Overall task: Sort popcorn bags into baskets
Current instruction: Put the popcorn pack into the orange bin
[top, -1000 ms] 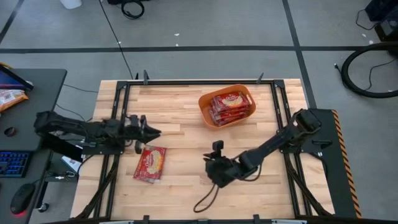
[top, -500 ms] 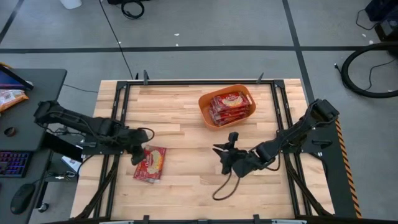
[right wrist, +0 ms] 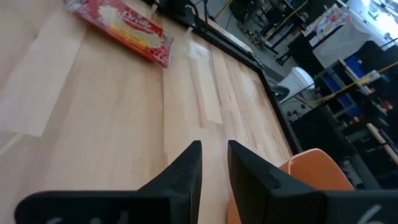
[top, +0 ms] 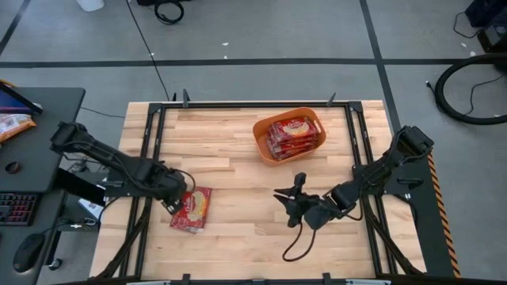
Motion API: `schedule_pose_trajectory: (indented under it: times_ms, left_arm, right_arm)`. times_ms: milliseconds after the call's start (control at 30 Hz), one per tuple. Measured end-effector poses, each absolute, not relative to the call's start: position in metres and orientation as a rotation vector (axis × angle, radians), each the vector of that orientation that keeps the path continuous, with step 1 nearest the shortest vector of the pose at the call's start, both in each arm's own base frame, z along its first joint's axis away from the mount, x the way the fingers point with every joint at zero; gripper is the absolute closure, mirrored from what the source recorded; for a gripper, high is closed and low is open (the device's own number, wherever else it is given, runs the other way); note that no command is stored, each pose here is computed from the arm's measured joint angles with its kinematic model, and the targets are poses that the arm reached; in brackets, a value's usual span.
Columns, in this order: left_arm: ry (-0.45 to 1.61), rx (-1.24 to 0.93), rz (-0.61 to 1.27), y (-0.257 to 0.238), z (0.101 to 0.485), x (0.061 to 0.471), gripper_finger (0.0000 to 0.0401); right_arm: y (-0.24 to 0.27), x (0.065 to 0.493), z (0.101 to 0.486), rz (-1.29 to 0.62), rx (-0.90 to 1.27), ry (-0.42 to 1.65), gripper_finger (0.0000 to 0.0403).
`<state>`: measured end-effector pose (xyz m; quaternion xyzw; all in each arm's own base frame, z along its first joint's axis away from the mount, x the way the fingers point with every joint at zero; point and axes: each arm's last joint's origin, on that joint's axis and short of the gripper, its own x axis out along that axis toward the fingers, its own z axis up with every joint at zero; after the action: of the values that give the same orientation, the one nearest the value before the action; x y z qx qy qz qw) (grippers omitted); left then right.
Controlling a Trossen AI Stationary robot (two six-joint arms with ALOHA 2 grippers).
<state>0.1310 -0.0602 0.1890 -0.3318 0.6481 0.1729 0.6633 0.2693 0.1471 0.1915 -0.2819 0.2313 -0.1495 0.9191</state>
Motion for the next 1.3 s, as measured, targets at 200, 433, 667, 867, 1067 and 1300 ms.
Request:
schedule_pose_trajectory:
  times_ms: [200,433,667,867,1067,1300]
  left_arm:
    - [1.499,-0.678,0.396,-0.07,0.175,0.143,0.0314]
    - [1.504,-0.6,0.384,-0.077,0.154,0.162,0.0314]
    - [1.282,-0.561,0.269,-0.086,0.135,0.202,0.0314]
    - [0.969,-0.536,0.221,-0.072,0.132,0.241,0.0314]
    - [0.683,-0.599,0.005,-0.062,0.159,0.267,0.0314]
    - [0.737,-0.625,-0.041,-0.06,0.159,0.264,0.0314]
  right_arm:
    - [0.147,0.27,0.193,-0.321,-0.586,0.461,0.0321]
    - [0.147,0.271,0.194,-0.321,-0.579,0.456,0.0321]
    - [0.148,0.271,0.195,-0.317,-0.581,0.446,0.0321]
    - [0.148,0.272,0.196,-0.312,-0.582,0.439,0.0321]
    - [0.149,0.272,0.195,-0.251,-0.571,0.443,0.0321]
    - [0.154,0.288,0.185,-0.062,-0.51,0.396,0.0321]
